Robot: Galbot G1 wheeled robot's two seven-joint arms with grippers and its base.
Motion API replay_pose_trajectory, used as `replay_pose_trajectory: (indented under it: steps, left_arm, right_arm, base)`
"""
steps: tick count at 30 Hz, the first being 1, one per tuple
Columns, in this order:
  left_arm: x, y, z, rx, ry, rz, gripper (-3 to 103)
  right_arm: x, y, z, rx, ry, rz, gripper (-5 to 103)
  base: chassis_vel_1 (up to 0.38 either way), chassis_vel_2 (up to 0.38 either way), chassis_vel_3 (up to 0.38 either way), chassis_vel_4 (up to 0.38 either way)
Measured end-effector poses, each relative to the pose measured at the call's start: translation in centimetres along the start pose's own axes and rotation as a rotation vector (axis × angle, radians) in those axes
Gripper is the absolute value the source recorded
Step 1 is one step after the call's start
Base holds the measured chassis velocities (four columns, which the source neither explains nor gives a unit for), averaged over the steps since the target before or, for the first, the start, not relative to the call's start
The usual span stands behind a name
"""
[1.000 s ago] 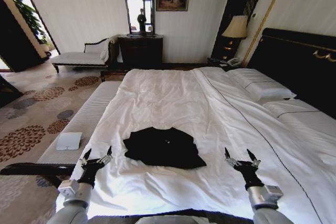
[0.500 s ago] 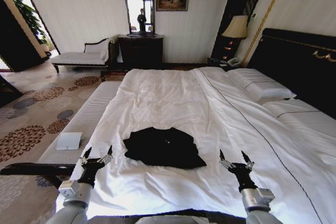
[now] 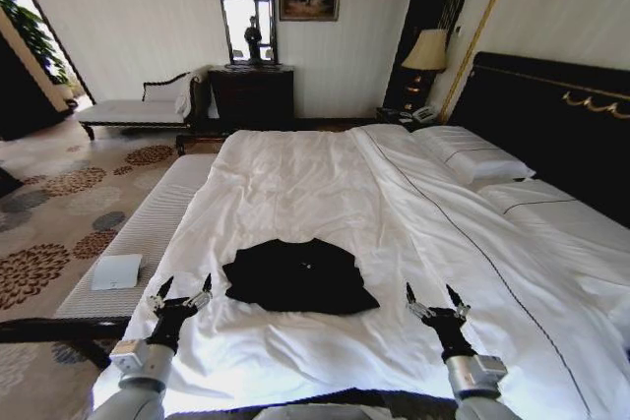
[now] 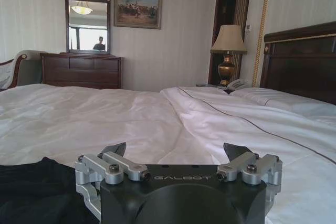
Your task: Fold the clothes on the bed.
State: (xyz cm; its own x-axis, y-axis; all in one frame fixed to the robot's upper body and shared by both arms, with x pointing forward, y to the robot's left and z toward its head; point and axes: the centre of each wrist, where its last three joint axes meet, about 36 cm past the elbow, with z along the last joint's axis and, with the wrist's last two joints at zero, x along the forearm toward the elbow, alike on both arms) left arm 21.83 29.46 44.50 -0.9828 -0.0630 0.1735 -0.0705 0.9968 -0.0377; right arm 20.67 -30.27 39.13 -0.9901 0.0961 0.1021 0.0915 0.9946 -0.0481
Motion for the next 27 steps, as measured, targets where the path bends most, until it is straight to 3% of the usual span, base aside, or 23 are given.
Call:
replay_pose_trajectory:
  steps: [5,9,14,15,19,23,25,27]
  left_arm:
    - [0.3,0.2,0.5,-0.002,0.021,0.022,100]
    - [0.3,0.3,0.7,0.001,0.03,0.025,100]
    - [0.5,0.5,1.1,0.009,0.043,0.026,100]
    - [0.5,0.5,1.1,0.009,0.043,0.026,100]
    - [0.6,0.5,0.8,-0.01,0.037,0.052,100]
    - [-0.1,0.4,0.6,-0.018,0.037,0.091,100]
    - [-0.8,0.3,0.6,-0.025,0.047,0.137,100]
    - [-0.7,0.4,0.8,-0.026,0.064,0.159,100]
  right_arm:
    - [-1.1,-0.2,-1.4,-0.104,0.052,-0.085,100]
    - [-2.0,-0.5,-2.7,-0.117,0.096,-0.152,100]
    - [-5.9,-1.3,-6.4,-0.122,0.203,-0.365,100]
    - [-5.9,-1.3,-6.4,-0.122,0.203,-0.365,100]
    - [-11.6,-2.3,-10.0,-0.126,0.274,-0.495,100]
    - [-14.1,-3.6,-10.4,-0.124,0.312,-0.515,100]
    - [-16.2,-5.3,-9.8,-0.157,0.359,-0.505,100]
    - [-18.7,-6.4,-8.7,-0.246,0.417,-0.532,100]
  base:
    - [0.0,0.0,0.0,0.0]
    - [0.0,0.0,0.0,0.0]
    - [0.0,0.0,0.0,0.0]
    - [0.0,0.0,0.0,0.0]
    - [0.0,0.0,0.0,0.0]
    - [0.0,0.0,0.0,0.0]
    - [0.0,0.0,0.0,0.0]
    - [-0.03,-0.008,-0.013,-0.057]
